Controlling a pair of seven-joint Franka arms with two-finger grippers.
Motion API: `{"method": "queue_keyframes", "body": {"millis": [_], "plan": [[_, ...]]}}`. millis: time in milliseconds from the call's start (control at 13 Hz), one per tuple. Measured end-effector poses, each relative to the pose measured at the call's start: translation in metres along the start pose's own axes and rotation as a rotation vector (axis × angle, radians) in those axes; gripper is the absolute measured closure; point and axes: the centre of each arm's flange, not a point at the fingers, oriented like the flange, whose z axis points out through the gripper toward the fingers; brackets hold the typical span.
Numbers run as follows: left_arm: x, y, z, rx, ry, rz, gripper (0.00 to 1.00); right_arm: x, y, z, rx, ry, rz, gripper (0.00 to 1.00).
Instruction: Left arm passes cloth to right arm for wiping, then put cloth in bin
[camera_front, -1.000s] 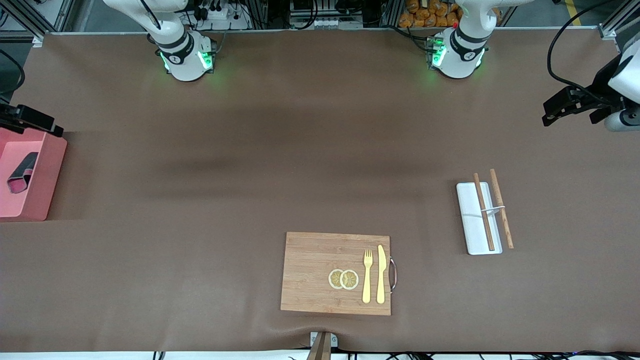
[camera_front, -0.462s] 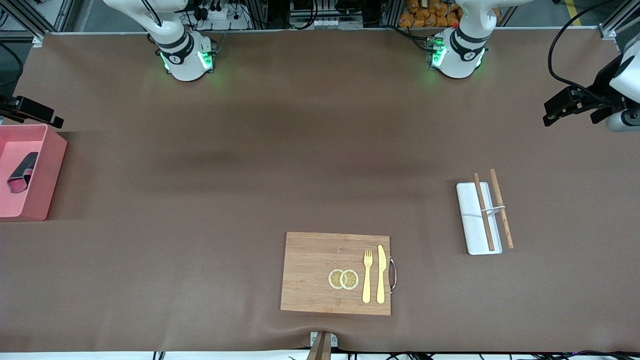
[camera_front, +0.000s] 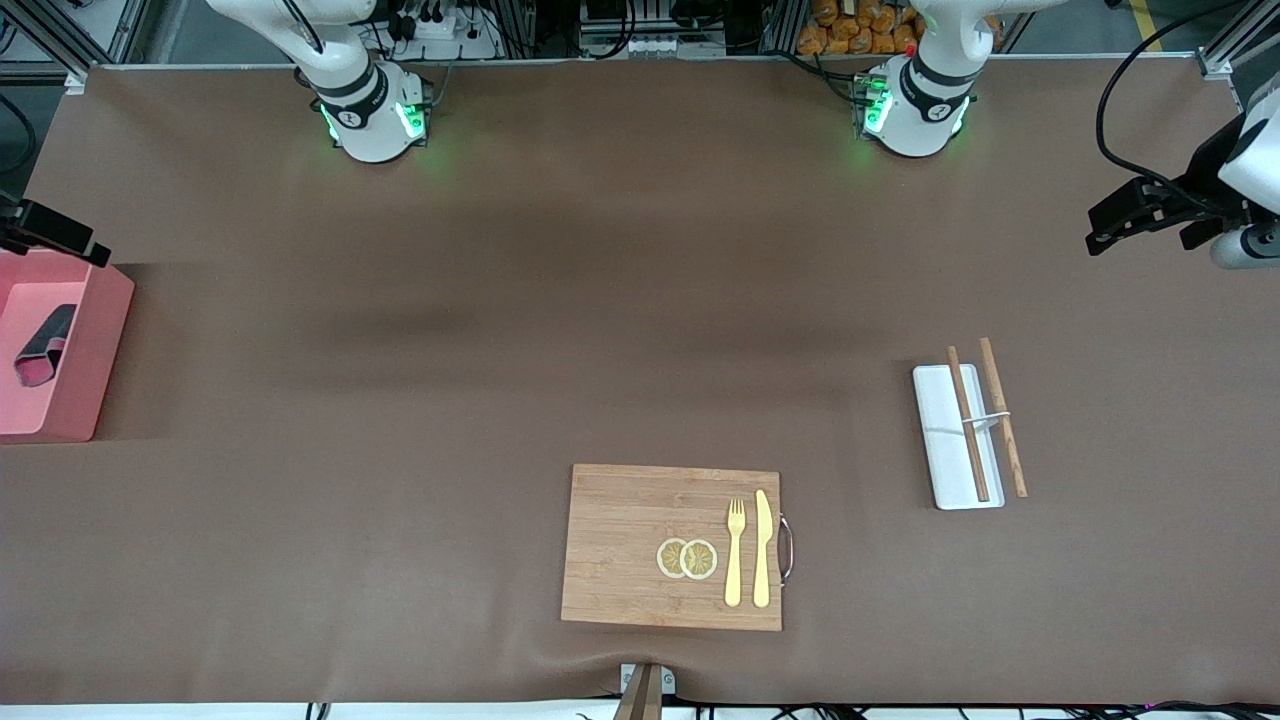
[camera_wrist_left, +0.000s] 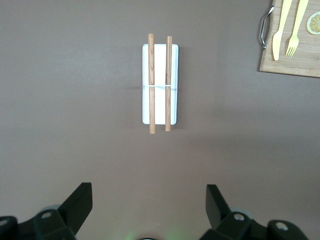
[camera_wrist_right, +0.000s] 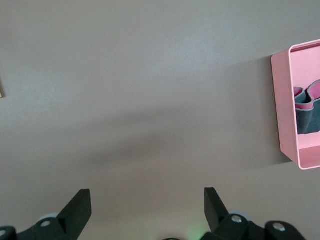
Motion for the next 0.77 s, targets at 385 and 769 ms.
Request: {"method": "queue_keyframes", "body": {"millis": [385,769], "plan": [[0.0007,-0.0057,0.0016,-0.001,-0.004,-0.013,0.0,0.0005,0.001,-0.0005,-0.023,0.006,-0.004,0.0],[0.0011,-0.0092,0.0055,-0.004,-0.012,-0.018,0.0,0.0006,0.0027,-0.0006,-0.022,0.006,0.0,0.0]]}}
